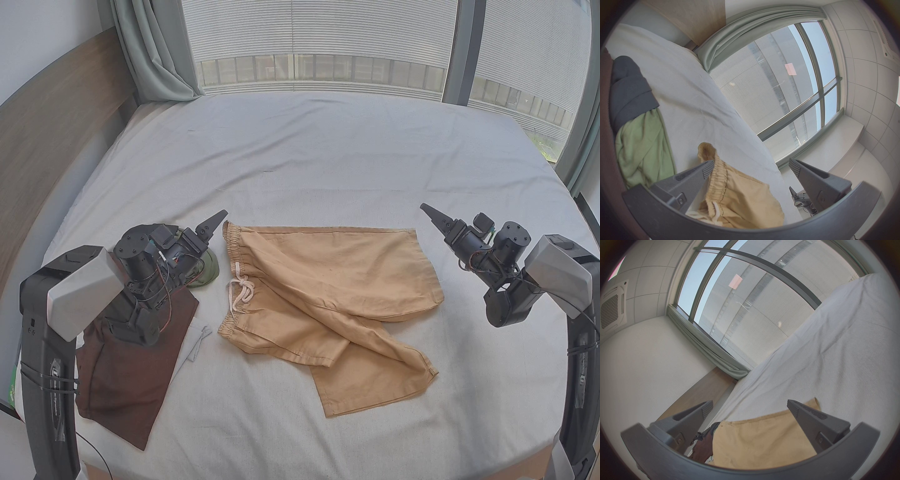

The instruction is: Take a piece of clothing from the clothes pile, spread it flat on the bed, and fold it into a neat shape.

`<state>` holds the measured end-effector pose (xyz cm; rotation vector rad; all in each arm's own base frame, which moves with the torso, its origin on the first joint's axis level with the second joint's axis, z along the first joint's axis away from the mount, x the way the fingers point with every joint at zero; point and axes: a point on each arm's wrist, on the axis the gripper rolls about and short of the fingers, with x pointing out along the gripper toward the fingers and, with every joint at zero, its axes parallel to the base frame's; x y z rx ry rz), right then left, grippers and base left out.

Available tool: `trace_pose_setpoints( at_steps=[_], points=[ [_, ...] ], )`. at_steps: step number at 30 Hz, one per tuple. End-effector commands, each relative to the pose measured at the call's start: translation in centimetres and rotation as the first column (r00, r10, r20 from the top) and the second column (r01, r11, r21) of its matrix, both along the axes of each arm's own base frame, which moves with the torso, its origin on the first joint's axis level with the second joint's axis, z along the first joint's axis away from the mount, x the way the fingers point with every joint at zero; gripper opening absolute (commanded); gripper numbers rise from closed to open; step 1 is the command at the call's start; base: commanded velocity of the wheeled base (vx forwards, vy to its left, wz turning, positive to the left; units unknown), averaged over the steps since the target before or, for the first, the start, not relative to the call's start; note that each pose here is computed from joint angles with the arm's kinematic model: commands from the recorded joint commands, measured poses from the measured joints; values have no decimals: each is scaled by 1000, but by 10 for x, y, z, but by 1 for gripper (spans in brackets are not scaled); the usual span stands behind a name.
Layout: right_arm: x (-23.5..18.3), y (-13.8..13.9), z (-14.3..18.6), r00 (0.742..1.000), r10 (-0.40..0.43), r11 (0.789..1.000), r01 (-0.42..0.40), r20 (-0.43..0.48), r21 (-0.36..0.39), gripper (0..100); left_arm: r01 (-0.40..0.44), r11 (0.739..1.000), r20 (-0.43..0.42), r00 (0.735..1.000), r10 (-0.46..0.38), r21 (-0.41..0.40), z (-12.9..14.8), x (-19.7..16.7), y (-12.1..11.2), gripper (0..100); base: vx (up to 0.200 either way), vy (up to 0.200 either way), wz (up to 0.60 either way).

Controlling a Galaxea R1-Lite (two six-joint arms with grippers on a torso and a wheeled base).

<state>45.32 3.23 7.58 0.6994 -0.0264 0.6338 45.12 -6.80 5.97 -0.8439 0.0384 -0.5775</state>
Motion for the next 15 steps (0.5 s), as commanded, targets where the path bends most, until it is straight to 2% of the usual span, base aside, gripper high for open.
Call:
trace_pose_setpoints(
  at_steps=[1, 6, 15],
  points=[
    [-32, 7, 19, 1000, 17, 1000, -17, -11, -11, 100, -2, 1000, -15, 1000, 2, 8, 15, -24, 5, 100, 0, 0, 0],
    [-55, 14, 26, 998, 38, 999, -39, -46, -18, 100, 12, 1000, -35, 999, -11, 29, 21, -49, 8, 100, 0, 0, 0],
    [-114, 31, 19, 989, 78, 985, -96, -123, -142, 100, 156, 976, -78, 986, -145, 155, 36, -113, 36, 100, 0, 0, 0]
  ],
)
